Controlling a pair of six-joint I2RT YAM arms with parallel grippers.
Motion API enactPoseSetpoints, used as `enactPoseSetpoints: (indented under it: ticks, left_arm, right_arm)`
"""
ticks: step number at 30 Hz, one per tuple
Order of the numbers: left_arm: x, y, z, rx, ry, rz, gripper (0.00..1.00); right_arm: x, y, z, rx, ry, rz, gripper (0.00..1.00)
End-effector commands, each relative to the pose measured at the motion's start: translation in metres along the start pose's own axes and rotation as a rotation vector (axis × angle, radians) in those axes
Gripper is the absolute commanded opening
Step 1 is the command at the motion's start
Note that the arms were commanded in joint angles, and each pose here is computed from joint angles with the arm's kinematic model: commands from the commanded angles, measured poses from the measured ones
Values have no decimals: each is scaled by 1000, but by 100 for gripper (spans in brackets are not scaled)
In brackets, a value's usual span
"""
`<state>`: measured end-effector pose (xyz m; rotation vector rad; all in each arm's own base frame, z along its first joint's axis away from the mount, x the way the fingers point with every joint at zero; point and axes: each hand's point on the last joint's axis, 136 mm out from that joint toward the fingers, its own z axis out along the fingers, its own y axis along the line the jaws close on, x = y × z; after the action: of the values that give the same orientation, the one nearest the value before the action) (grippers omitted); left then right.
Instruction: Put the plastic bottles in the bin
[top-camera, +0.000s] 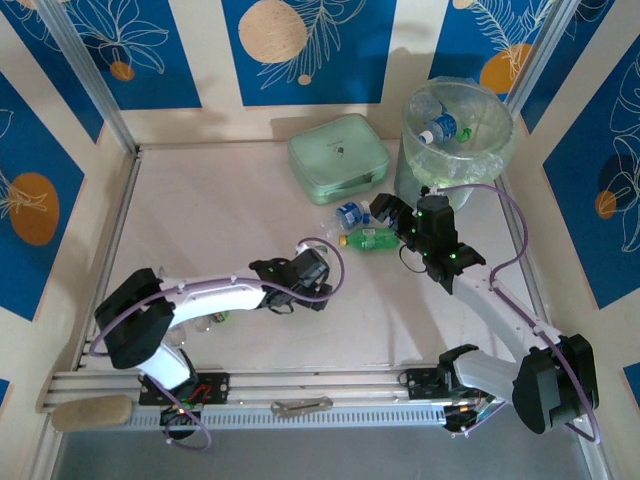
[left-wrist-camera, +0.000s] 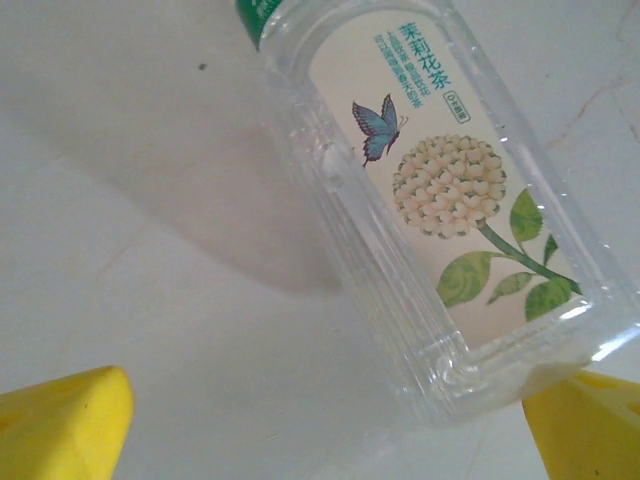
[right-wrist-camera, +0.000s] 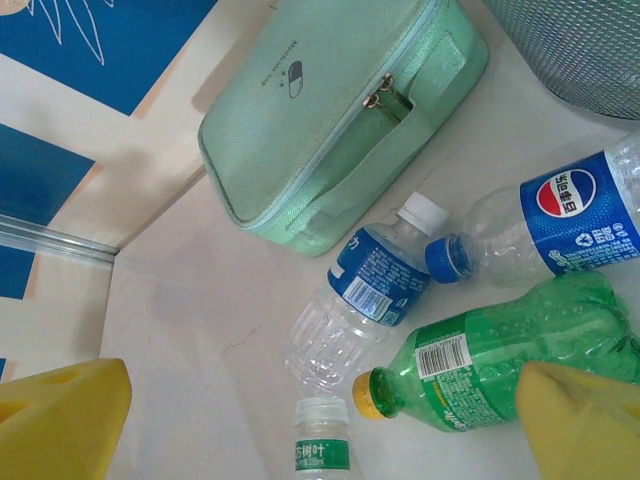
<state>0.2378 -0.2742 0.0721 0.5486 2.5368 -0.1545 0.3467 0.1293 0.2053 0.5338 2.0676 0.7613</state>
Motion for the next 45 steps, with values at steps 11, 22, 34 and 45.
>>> enactPoseSetpoints:
  ticks: [11,22,34,45]
  left_arm:
    - [-31,-42,12,149,7,-156,99]
    - [-21,-21,39,0,15,-108,99]
    - [-24,-10,42,-50,-36,-60,67]
    - [-52,16,-18,-11,-291,-114,58]
  right_arm:
    - [1,-5,-2,15,-7,4,99]
    - [0,-16,-9,37,-26,10,99]
    - [5,-16,-6,32,-5,21,99]
    - [17,9,2,-80,73,-5,99]
